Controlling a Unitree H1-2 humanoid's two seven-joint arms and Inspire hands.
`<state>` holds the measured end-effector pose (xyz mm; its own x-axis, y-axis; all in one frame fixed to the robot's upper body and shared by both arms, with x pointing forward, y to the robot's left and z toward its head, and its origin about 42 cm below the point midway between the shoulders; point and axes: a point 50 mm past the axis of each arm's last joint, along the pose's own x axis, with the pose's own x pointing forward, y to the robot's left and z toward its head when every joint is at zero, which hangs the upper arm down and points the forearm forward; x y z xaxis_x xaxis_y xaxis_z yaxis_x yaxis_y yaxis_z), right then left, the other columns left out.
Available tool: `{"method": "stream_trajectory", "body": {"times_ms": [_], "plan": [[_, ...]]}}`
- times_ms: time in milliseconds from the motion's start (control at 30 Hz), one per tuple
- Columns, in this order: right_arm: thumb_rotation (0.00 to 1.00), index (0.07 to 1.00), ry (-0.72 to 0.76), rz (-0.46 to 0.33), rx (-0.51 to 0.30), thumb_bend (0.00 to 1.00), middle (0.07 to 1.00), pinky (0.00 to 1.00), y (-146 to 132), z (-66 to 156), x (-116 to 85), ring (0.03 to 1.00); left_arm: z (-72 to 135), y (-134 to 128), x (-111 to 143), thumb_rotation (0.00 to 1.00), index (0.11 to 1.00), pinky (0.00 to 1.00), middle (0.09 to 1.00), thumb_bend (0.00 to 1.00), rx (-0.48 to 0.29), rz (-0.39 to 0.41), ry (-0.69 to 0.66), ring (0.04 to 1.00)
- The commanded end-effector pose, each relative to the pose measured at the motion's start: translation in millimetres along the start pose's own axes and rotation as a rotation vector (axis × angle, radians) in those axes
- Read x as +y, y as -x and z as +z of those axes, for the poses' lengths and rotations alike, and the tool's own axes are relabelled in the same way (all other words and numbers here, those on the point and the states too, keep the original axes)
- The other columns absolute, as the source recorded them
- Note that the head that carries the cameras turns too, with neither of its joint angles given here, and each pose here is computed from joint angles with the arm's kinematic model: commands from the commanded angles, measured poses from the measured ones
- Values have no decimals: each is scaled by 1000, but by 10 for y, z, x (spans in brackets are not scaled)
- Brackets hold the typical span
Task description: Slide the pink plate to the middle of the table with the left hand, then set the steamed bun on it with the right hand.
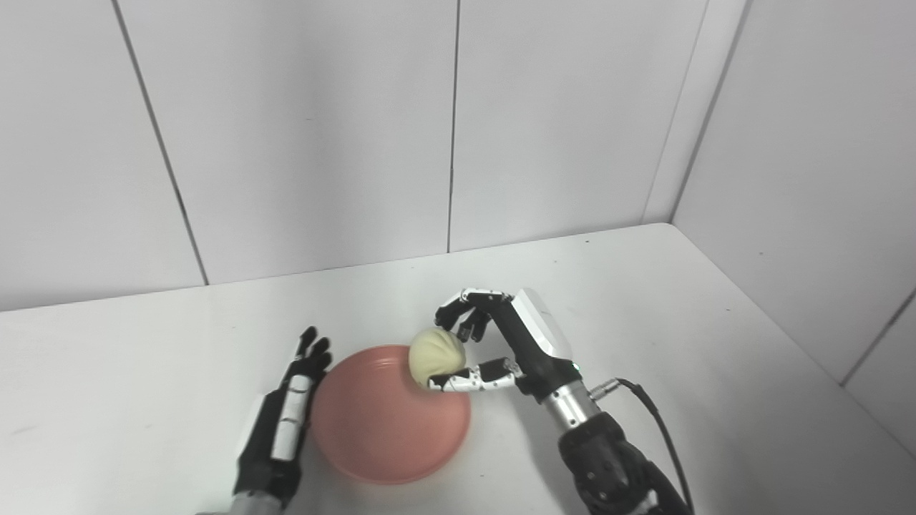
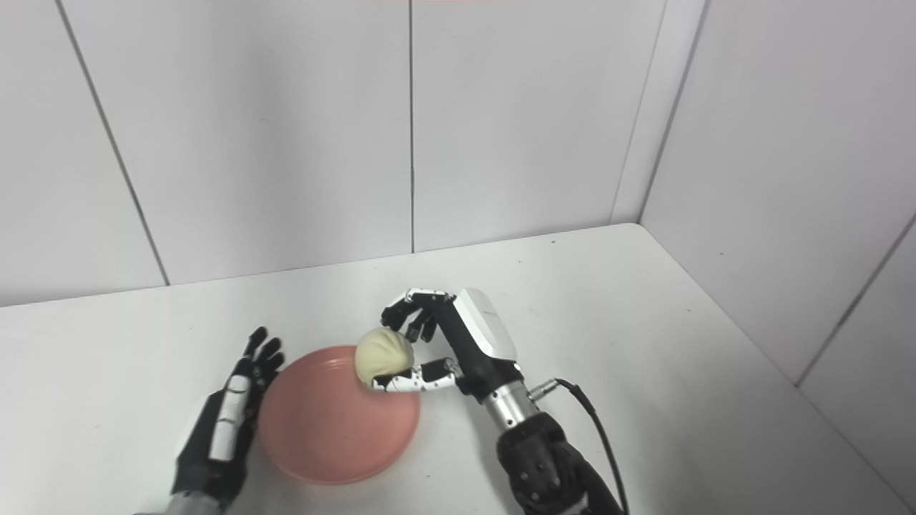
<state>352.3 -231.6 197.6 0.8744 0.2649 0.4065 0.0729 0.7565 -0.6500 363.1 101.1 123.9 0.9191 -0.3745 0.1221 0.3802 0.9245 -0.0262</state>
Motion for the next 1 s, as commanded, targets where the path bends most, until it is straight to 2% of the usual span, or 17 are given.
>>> {"method": "stream_trajectory", "body": {"times_ms": [0, 200, 433, 700, 800, 833, 867, 900, 967], "plan": [[0, 479, -5, -6, -82, 514, 529, 384, -13, 3, -20, 423, -91, 13, -125, 1000, 970, 996, 974, 587, 7, 8, 17, 980], [0, 489, 18, 31, -91, 518, 509, 430, 96, -187, 110, 445, -104, -15, -204, 1000, 957, 985, 965, 613, 8, 22, 9, 974], [0, 482, 55, 36, -97, 518, 512, 436, 169, -337, 150, 447, -143, -30, -260, 1000, 943, 975, 962, 640, 16, 27, -3, 968], [0, 483, 110, 43, -110, 516, 521, 447, 176, -452, 190, 449, -199, -71, -305, 1000, 956, 988, 975, 631, 12, 13, 3, 981], [0, 490, 87, 48, -131, 516, 528, 473, 171, -391, 193, 445, -209, -72, -298, 1000, 960, 990, 977, 620, 8, 12, 6, 983], [72, 494, 79, 50, -138, 513, 631, 507, 169, -371, 191, 568, -212, -71, -295, 1000, 959, 985, 975, 625, 8, 12, 2, 980], [97, 496, 71, 60, -152, 513, 666, 518, 161, -300, 177, 609, -215, -70, -287, 1000, 959, 984, 974, 627, 10, 13, -10, 979], [48, 687, 67, 68, -161, 605, 757, 616, 157, -252, 167, 712, -218, -68, -281, 1000, 954, 975, 971, 638, 11, 14, -19, 974], [68, 774, 55, 82, -163, 625, 815, 682, 158, -160, 141, 778, -221, -65, -270, 1000, 951, 975, 969, 636, 13, 19, -21, 972]]}}
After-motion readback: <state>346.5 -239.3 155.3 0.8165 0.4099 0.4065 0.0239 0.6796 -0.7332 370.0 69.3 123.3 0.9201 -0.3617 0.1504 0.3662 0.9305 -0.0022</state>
